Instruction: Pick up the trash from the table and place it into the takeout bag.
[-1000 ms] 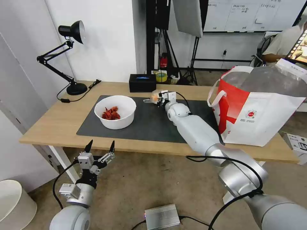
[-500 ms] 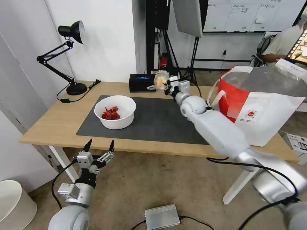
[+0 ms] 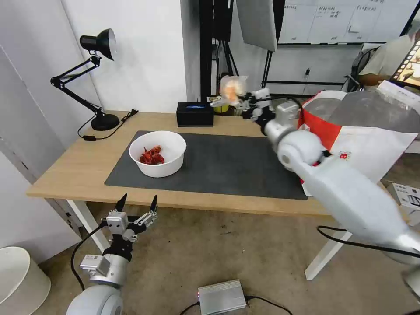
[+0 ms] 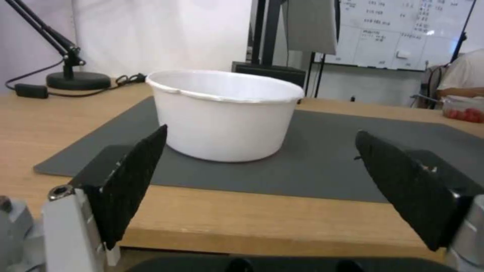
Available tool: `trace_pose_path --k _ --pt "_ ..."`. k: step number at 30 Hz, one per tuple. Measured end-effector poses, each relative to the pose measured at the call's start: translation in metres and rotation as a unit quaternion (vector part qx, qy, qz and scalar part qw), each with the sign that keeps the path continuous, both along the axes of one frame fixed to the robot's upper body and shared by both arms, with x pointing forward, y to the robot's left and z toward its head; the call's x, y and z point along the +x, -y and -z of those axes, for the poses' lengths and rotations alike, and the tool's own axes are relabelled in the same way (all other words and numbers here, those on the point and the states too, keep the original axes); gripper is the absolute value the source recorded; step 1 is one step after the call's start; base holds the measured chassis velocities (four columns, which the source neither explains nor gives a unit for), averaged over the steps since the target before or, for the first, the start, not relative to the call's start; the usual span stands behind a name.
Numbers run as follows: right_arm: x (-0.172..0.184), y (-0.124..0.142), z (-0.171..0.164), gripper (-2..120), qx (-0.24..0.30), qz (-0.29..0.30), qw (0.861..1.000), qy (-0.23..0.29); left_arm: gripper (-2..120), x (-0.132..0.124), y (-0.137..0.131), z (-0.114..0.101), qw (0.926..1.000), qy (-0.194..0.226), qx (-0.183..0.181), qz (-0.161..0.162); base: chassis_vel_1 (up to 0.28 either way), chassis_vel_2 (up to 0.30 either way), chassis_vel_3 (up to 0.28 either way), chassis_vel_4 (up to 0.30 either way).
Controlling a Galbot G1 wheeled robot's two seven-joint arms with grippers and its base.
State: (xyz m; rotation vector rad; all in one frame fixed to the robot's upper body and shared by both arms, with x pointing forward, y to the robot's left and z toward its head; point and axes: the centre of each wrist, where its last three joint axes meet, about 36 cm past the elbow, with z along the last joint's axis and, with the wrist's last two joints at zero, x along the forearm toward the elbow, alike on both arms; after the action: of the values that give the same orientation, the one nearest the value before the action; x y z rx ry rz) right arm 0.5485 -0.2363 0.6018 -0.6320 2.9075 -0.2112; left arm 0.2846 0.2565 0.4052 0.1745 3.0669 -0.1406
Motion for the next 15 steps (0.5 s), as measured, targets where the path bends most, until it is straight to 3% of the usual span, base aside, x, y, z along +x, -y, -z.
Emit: trace_pose_path --k 6,10,15 --pt "-0.035 0.029 -0.012 0 0.001 0.004 1.000 0.022 100 0.001 0.004 0.001 1.0000 0.000 -0.004 0.005 0.000 0.000 0.000 0.000" --pt "-0.082 0.071 -0.014 0 0.000 0.013 0.999 0.036 100 0.000 0.009 0.004 0.9999 -0.006 -0.003 0.011 0.000 0.000 0.000 0.000" --pt "-0.103 0.101 -0.023 0 -0.002 0.037 0.998 0.054 100 0.000 0.010 0.006 0.9999 -0.009 -0.001 0.013 0.000 0.000 0.000 0.000"
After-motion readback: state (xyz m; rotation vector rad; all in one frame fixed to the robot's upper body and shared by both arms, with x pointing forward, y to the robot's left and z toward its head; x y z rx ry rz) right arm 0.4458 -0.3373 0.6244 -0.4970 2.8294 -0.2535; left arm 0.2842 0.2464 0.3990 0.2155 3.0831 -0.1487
